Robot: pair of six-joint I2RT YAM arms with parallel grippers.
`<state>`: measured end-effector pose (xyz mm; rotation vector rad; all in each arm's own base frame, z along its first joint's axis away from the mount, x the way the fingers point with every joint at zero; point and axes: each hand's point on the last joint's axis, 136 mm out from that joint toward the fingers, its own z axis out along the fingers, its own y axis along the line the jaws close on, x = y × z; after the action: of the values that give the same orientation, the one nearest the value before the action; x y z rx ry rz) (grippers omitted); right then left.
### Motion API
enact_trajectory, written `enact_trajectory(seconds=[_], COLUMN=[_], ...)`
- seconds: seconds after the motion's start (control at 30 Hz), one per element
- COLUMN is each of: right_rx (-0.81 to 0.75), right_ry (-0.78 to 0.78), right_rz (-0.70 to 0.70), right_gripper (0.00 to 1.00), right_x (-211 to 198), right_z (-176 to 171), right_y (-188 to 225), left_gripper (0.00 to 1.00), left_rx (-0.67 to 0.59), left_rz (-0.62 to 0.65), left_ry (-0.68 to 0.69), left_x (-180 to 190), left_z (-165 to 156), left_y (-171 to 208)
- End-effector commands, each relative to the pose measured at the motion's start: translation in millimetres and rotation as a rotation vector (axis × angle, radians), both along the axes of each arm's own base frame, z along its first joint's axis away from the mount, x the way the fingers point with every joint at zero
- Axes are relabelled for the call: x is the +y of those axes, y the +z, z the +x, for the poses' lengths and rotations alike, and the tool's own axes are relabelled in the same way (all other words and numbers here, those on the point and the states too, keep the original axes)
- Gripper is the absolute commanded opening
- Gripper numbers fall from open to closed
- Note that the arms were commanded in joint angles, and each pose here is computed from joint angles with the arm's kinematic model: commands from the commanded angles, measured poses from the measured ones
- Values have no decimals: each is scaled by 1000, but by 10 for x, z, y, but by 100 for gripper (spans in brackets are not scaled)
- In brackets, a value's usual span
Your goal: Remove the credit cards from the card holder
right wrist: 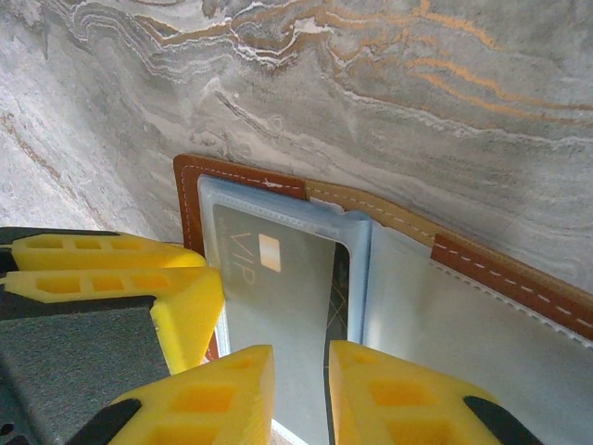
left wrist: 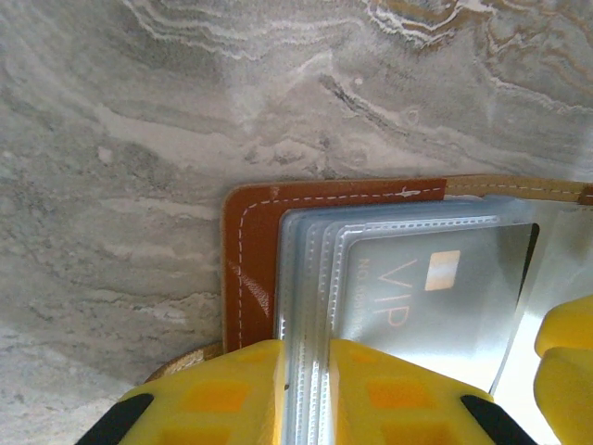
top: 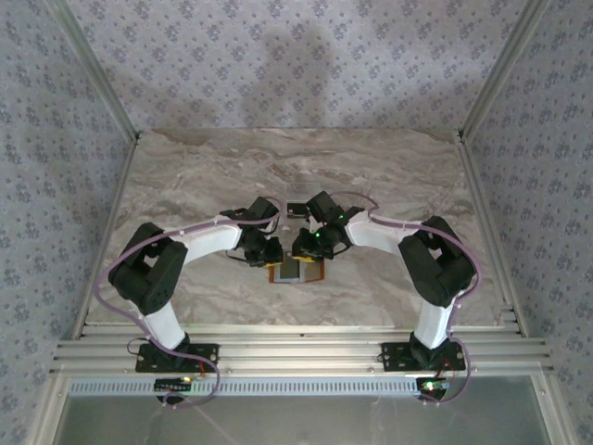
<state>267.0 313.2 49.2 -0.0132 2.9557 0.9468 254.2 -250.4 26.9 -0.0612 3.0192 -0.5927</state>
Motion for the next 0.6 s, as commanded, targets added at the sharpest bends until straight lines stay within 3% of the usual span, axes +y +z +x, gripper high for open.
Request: enact_trajectory(seconds=[0.0, 0.57], right_rx=[40, 42], right_ry=[12, 28], right_rz=[-8, -44], right_gripper=[25, 24], right_x=[17, 6], right_z=[-83, -130], right_y=[-112, -180], left_gripper=[20, 20], left_rx=[31, 31], left_rz=[28, 30], left_ry=[1, 3], left_x=[81, 90], left_z=[-73, -73], left_y=[-88, -82])
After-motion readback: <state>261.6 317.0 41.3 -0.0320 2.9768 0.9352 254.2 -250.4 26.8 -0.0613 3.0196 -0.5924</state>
